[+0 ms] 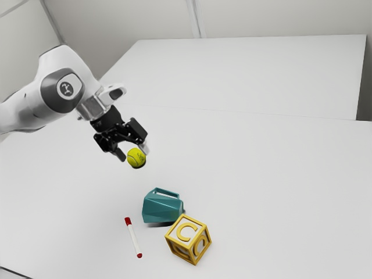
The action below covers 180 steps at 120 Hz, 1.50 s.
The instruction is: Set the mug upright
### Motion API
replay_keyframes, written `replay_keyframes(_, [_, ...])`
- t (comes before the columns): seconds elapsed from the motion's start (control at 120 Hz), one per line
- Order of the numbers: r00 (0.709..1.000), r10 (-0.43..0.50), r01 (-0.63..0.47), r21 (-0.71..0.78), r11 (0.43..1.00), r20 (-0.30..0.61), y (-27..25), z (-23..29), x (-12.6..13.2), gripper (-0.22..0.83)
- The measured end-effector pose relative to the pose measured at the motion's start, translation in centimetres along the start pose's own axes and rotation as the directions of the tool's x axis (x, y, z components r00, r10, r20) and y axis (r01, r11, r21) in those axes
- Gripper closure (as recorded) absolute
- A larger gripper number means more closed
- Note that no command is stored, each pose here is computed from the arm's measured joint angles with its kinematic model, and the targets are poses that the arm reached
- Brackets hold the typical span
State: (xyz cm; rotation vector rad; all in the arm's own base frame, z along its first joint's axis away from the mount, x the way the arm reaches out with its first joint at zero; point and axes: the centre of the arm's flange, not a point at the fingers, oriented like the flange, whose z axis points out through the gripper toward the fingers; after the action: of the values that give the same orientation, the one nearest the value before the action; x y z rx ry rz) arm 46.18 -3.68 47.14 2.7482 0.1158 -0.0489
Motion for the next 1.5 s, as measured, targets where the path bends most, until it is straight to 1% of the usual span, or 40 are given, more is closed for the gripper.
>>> replay_keyframes(0.217, [0.995, -0.086, 0.083, -0.081, 0.993, -0.042, -2.4, 4.1, -1.4, 0.00])
replay_keyframes(0.392, [0.989, -0.132, 0.123, -0.115, 0.986, -0.071, -4.3, 5.7, -2.1, 0.00])
replay_keyframes(0.5, [0.984, -0.164, 0.152, -0.151, 0.977, -0.069, -5.6, 7.0, -2.8, 0.00])
replay_keyframes(0.608, [0.979, -0.198, 0.184, -0.209, 0.960, -0.047, -6.5, 8.9, -4.0, 0.00])
replay_keyframes(0.683, [0.978, -0.206, 0.190, -0.241, 0.952, -0.042, -6.8, 9.7, -4.5, 0.00])
replay_keyframes(0.775, [0.980, -0.192, 0.171, -0.272, 0.947, -0.054, -7.2, 10.0, -4.6, 0.00])
replay_keyframes(0.933, [0.989, -0.130, 0.102, -0.300, 0.948, -0.074, -8.5, 10.6, -4.4, 0.00])
replay_keyframes(1.158, [0.997, -0.051, 0.025, -0.351, 0.936, -0.063, -9.3, 13.1, -4.3, 0.00])
replay_keyframes(1.383, [0.998, 0.032, -0.052, -0.408, 0.911, -0.055, -9.0, 14.2, -4.1, 0.00])
replay_keyframes(1.5, [0.998, 0.047, -0.060, -0.441, 0.895, -0.041, -9.5, 15.1, -4.2, 0.00])
